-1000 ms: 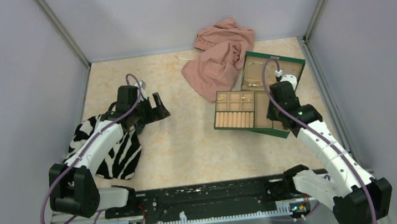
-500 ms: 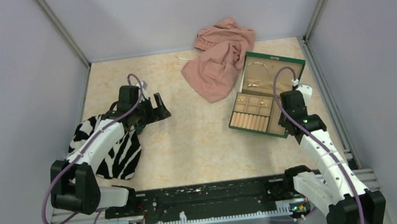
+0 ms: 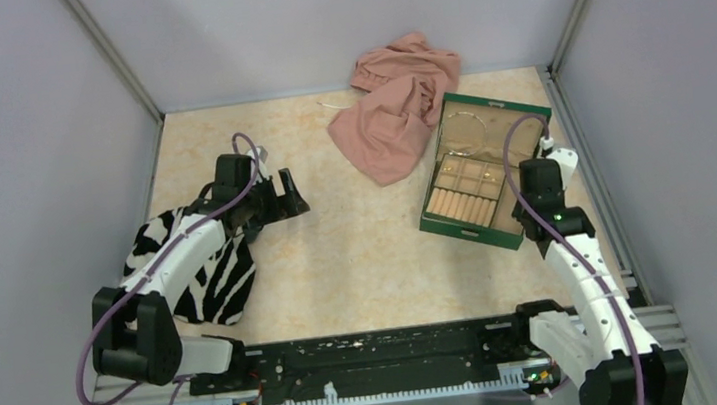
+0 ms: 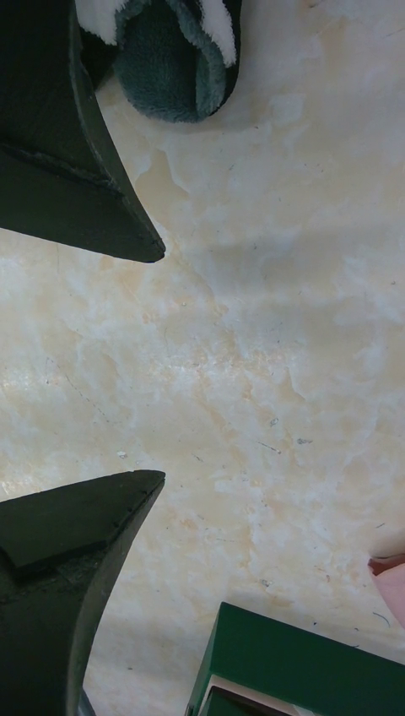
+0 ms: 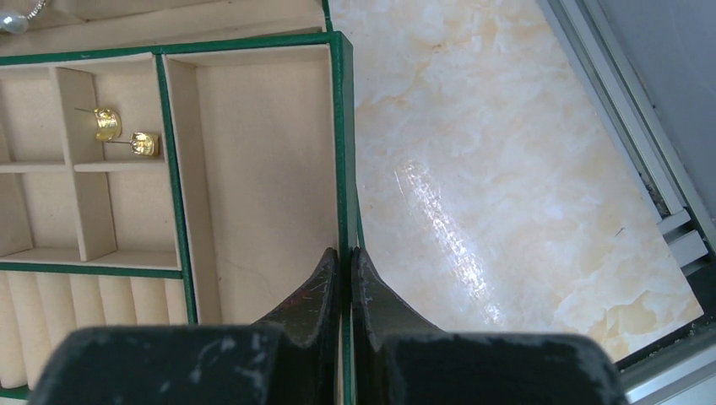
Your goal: Organize the mixed jewelry
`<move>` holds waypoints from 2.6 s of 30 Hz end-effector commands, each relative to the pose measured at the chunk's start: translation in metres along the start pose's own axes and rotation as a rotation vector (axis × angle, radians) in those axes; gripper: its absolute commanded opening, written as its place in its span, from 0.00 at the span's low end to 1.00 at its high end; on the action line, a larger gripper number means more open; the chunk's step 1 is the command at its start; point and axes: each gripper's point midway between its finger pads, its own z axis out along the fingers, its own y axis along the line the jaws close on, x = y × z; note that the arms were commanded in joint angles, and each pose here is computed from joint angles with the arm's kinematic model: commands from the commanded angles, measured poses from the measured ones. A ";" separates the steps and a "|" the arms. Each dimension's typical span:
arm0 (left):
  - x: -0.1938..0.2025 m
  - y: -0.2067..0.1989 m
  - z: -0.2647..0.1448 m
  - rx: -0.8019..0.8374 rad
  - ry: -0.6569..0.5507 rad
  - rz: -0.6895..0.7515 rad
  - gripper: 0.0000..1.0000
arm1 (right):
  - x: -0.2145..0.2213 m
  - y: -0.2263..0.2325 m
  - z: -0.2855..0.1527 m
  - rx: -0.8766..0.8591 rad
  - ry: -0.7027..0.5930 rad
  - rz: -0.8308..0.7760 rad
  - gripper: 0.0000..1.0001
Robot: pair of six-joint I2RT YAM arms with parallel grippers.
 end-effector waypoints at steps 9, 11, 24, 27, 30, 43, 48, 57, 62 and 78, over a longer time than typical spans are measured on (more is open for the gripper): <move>-0.015 -0.007 0.001 0.023 -0.019 0.024 0.99 | -0.030 0.013 0.016 -0.027 -0.096 0.013 0.00; -0.014 -0.006 0.002 0.021 -0.015 0.026 0.99 | -0.028 0.015 0.018 -0.036 -0.088 0.005 0.00; -0.003 0.001 0.009 0.001 0.027 0.041 0.99 | -0.015 0.015 0.026 -0.053 -0.038 -0.036 0.00; 0.003 0.002 0.011 0.007 0.049 0.040 0.99 | -0.012 0.015 0.029 -0.057 -0.048 -0.038 0.00; 0.007 -0.001 0.012 0.026 0.065 0.031 0.99 | -0.015 0.016 0.031 -0.070 -0.075 -0.056 0.00; 0.011 -0.006 0.022 0.063 0.110 0.029 0.99 | -0.016 0.023 0.039 -0.119 -0.136 -0.130 0.00; 0.012 -0.004 0.020 0.053 0.109 0.033 0.99 | -0.014 0.025 0.045 -0.117 -0.120 -0.145 0.00; 0.012 -0.003 0.019 0.046 0.107 0.037 0.99 | -0.007 0.020 0.049 -0.091 -0.108 -0.135 0.00; 0.012 -0.002 0.018 0.043 0.106 0.040 0.99 | -0.003 0.018 0.053 -0.073 -0.090 -0.117 0.00; 0.013 -0.001 0.019 0.036 0.110 0.041 0.99 | -0.017 0.007 0.043 -0.011 -0.122 -0.092 0.34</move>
